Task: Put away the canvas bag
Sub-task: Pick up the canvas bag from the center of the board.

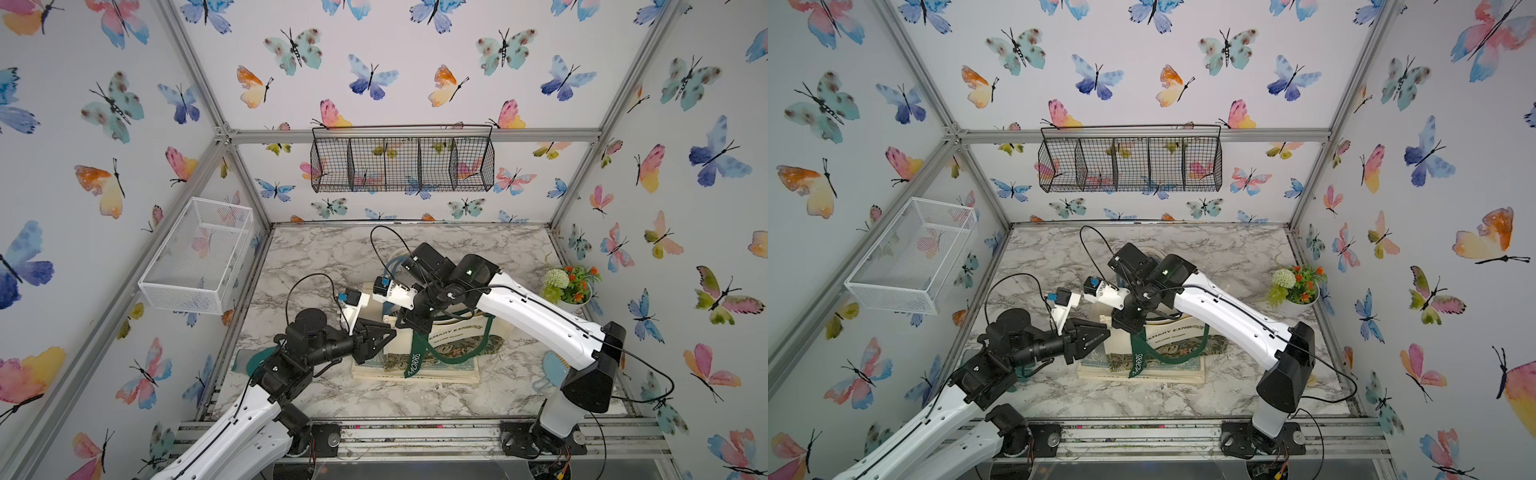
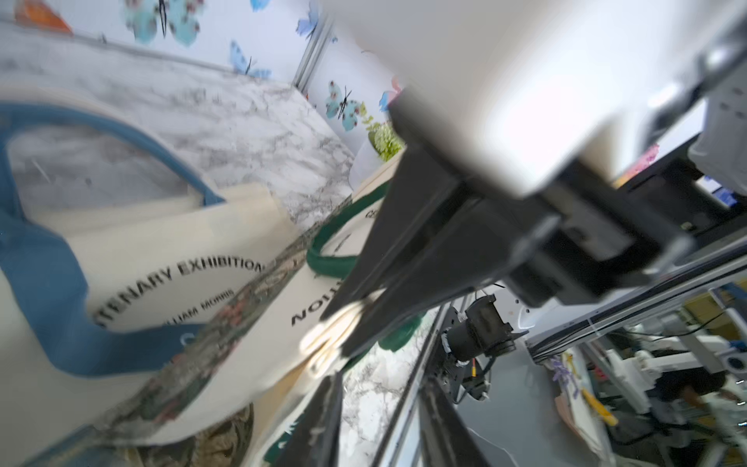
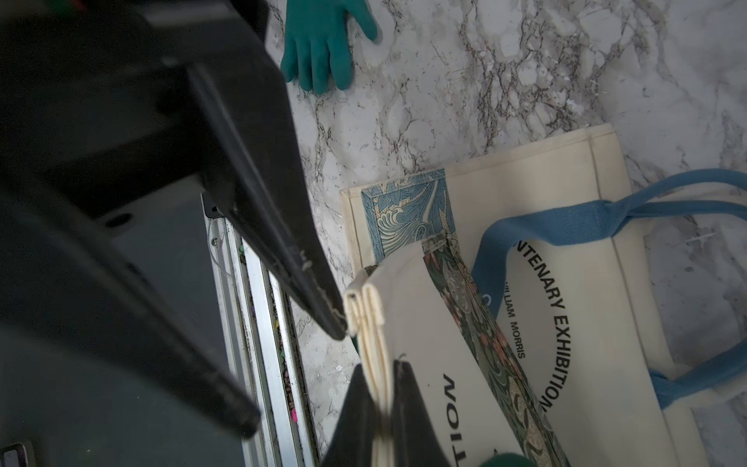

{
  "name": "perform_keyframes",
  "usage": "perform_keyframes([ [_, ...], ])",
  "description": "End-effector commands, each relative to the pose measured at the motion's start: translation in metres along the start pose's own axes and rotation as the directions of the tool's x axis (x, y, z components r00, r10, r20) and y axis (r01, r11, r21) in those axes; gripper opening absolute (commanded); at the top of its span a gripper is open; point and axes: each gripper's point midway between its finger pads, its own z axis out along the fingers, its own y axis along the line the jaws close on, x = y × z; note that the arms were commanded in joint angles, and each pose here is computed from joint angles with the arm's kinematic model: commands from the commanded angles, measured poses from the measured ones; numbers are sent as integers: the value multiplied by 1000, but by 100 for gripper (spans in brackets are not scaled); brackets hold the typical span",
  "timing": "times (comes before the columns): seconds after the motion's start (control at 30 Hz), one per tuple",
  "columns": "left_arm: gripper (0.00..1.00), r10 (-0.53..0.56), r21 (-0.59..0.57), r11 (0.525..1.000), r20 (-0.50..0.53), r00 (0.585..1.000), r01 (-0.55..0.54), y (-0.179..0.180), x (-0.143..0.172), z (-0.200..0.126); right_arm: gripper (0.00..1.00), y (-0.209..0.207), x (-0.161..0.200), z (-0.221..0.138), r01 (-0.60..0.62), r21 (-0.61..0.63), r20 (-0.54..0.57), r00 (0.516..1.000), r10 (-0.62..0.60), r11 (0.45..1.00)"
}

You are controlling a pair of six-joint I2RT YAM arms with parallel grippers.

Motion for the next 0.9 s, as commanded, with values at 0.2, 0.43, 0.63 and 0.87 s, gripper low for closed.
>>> perform_keyframes([
  [0.2,60,311,5,950,8,950,-311,-16,-20,-8,2,24,-14,-40,-17,-58,88,996,22,998],
  [0.43,60,399,-14,917,14,917,-399,-16,-26,-8,2,49,-32,-73,19,-147,199,980,11,989],
  [0.63,60,411,-114,905,-9,912,-409,-1,-36,-8,2,59,-30,-76,2,-201,194,980,37,980],
  [0.87,61,431,-168,889,-6,902,-426,6,-40,-11,2,68,-17,-72,-31,-258,163,984,75,966],
])
